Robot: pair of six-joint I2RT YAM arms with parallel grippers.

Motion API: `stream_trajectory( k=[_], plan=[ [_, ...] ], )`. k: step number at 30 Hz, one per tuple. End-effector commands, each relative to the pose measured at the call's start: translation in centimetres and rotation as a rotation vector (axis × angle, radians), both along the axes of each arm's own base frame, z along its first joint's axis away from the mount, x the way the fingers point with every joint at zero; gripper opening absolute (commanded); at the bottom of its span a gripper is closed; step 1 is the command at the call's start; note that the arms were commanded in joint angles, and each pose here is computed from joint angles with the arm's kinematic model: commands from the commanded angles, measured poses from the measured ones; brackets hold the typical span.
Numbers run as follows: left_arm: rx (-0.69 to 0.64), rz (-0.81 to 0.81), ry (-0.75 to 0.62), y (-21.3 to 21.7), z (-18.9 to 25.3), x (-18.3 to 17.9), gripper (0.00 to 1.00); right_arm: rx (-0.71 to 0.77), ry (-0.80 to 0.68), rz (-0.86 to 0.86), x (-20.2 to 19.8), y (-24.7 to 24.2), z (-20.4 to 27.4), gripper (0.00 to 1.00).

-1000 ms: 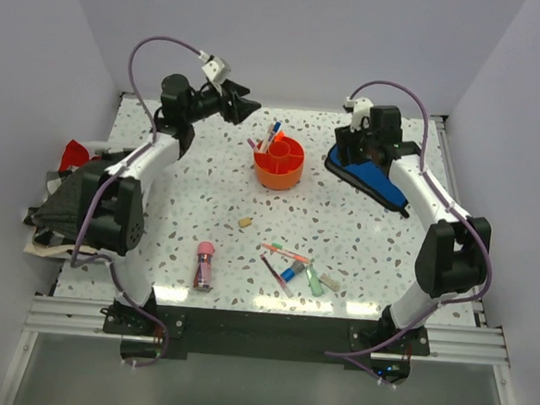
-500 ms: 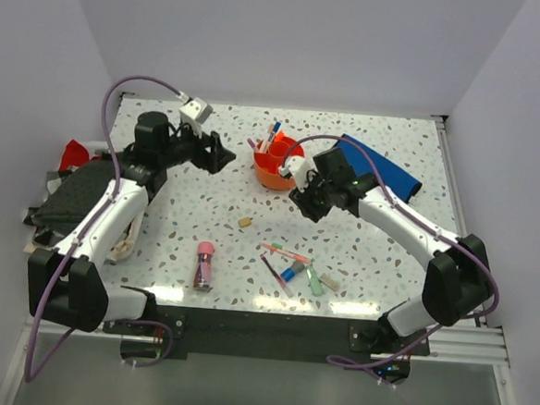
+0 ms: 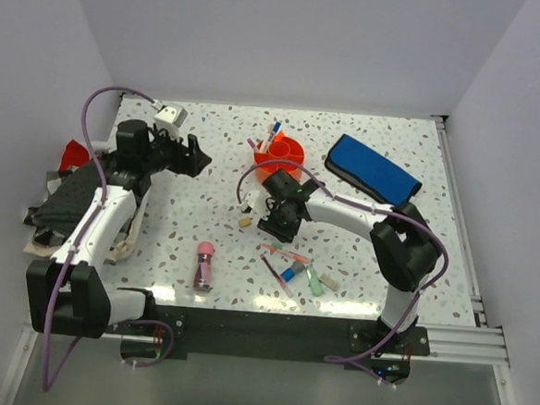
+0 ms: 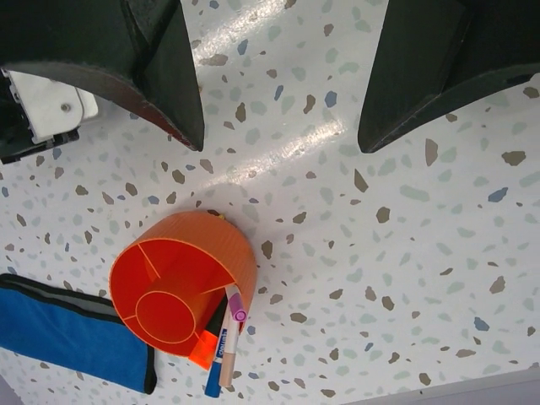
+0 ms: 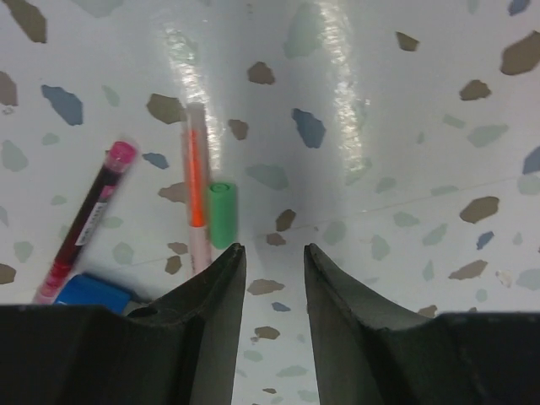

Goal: Sort the stationery into containers
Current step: Pick up the pen from the center of the board.

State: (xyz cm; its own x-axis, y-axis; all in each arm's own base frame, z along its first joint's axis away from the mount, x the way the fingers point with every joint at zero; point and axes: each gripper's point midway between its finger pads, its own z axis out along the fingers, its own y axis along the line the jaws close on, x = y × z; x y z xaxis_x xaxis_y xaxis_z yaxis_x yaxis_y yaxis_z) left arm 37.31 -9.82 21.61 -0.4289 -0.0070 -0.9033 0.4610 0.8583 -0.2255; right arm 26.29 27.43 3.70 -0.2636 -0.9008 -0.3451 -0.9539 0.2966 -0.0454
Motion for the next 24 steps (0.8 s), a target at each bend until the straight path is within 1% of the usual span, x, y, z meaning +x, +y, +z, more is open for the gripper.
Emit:
stream_trajectory(
  k=[1,6,11,24],
  plan=[
    [0.02,0.029,-0.086,1.2,2.8,0.8,0.79,-0.007,-0.016,0.029,-0.9,-0.1,0.5,0.39],
    [0.014,0.03,-0.073,1.3,2.2,0.9,0.79,-0.013,-0.011,0.046,-1.4,-0.2,0.5,0.41],
    [0.003,0.029,-0.086,1.2,2.6,1.2,0.79,-0.043,-0.008,0.061,-1.8,-0.6,-0.3,0.41],
    [0.014,0.028,-0.088,1.3,2.7,1.5,0.79,-0.149,-0.002,0.064,-2.8,-2.2,-2.4,0.41]
  ],
)
